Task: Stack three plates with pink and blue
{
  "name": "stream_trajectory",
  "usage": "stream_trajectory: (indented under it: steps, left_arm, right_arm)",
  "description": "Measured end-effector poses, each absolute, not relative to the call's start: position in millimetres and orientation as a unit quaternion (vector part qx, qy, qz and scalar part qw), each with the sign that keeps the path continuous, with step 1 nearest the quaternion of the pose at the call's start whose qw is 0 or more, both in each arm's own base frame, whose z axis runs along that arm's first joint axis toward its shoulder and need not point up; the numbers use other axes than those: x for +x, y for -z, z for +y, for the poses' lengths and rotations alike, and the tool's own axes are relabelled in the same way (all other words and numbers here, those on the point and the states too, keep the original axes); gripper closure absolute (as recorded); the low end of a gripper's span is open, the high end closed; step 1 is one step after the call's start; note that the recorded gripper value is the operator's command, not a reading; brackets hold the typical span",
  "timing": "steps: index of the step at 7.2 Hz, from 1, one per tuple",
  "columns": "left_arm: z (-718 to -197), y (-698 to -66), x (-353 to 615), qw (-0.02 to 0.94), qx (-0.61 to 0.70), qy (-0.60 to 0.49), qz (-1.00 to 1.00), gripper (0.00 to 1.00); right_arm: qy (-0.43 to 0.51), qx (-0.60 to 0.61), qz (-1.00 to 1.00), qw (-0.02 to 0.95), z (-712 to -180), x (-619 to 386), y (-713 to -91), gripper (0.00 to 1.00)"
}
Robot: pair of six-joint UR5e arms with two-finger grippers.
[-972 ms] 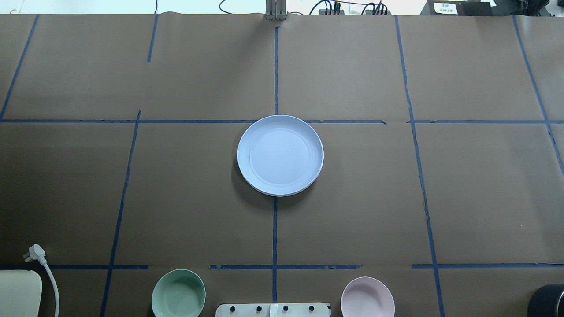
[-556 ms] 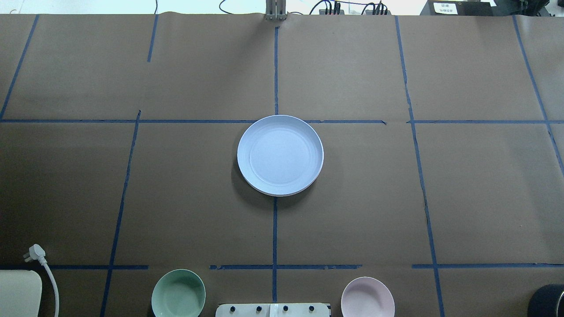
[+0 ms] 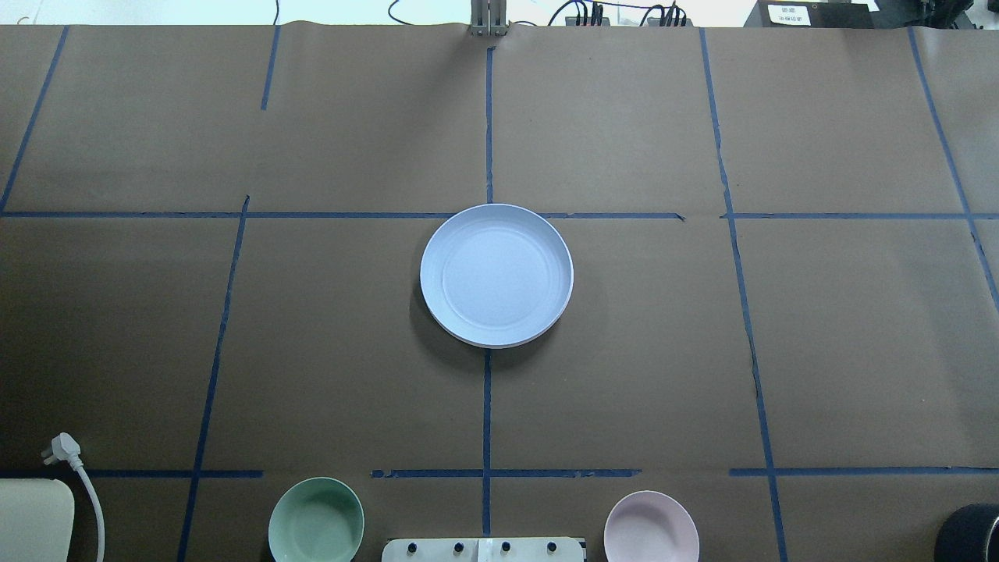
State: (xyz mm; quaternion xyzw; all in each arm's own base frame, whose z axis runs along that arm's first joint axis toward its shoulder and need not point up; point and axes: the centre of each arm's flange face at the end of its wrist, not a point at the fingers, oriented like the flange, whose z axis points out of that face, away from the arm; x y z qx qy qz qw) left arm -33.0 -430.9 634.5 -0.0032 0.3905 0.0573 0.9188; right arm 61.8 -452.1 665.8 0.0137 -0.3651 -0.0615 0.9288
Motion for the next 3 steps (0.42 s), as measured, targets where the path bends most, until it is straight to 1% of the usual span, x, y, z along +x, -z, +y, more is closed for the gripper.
stream_trajectory:
  steps: [3]
  left_arm:
    - [-431.1, -634.5, -30.0, 0.919, -0.005, -0.061, 0.39, 0.0]
  right_arm:
    - [0.063, 0.013, -0.365, 0.929, -452.3, 60.5, -665.4, 0.0]
